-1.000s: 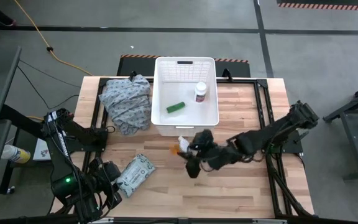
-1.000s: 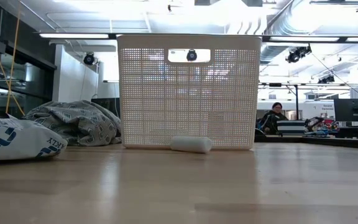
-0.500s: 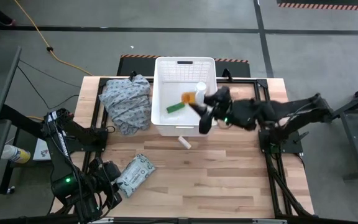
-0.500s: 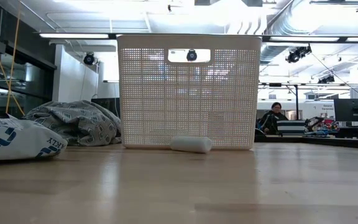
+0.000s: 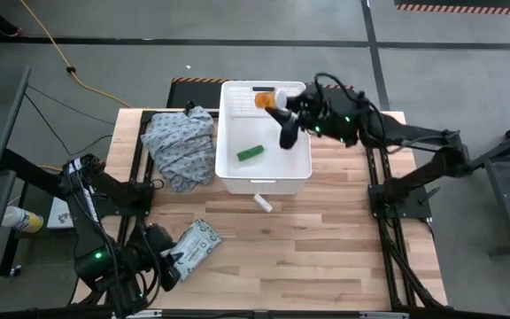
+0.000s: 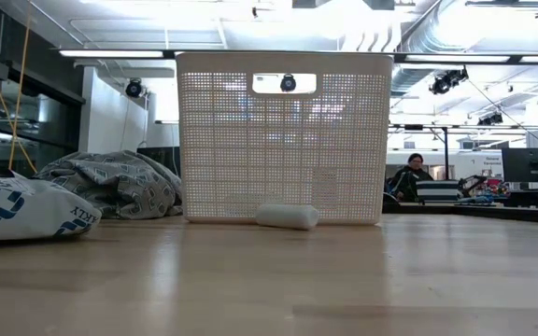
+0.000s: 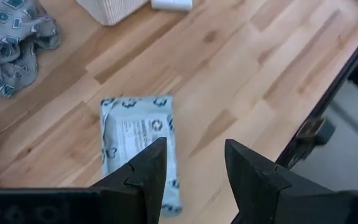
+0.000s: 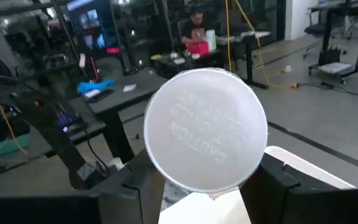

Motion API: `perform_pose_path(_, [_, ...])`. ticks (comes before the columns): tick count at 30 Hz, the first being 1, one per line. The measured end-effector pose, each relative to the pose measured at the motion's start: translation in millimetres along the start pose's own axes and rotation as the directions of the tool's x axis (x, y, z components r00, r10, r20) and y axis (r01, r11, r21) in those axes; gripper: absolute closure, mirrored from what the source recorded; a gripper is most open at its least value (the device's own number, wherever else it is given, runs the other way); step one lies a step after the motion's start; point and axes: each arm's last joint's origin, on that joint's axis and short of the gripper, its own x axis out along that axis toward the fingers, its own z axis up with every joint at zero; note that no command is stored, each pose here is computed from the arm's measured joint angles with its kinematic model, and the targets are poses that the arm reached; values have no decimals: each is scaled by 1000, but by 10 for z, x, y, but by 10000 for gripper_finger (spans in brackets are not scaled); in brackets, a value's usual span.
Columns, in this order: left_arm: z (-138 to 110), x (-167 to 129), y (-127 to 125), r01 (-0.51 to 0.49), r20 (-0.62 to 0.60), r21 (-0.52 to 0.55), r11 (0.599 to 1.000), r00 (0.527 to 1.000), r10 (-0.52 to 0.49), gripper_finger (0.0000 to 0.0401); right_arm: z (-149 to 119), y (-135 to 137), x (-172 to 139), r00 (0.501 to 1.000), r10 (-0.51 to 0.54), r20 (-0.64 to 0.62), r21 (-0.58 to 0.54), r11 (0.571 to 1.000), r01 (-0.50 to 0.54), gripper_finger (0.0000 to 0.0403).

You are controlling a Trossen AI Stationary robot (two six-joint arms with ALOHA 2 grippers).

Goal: Pick & place medical supplies in basket/bin
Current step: Put the orange pill bottle into the white bin

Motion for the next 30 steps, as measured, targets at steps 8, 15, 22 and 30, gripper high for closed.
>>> perform_pose_path(8, [202,150,-40,-36,32,-70,997,999,38,206,-115,-340,363,989,-33,-146,-40,999,27,243])
perform_pose_path(15, [346,254,-51,-68,41,-93,993,997,72,206,-419,-548,723,955,-72,-286,-75,996,53,239])
perform_pose_path(22, [367,276,-58,-74,16,-109,991,997,76,206,-732,-673,1030,919,-112,-378,-114,991,74,245])
perform_pose_path(30, [367,277,-72,-60,19,-129,990,998,63,206,-1108,-844,1327,864,-125,-488,-130,989,69,241])
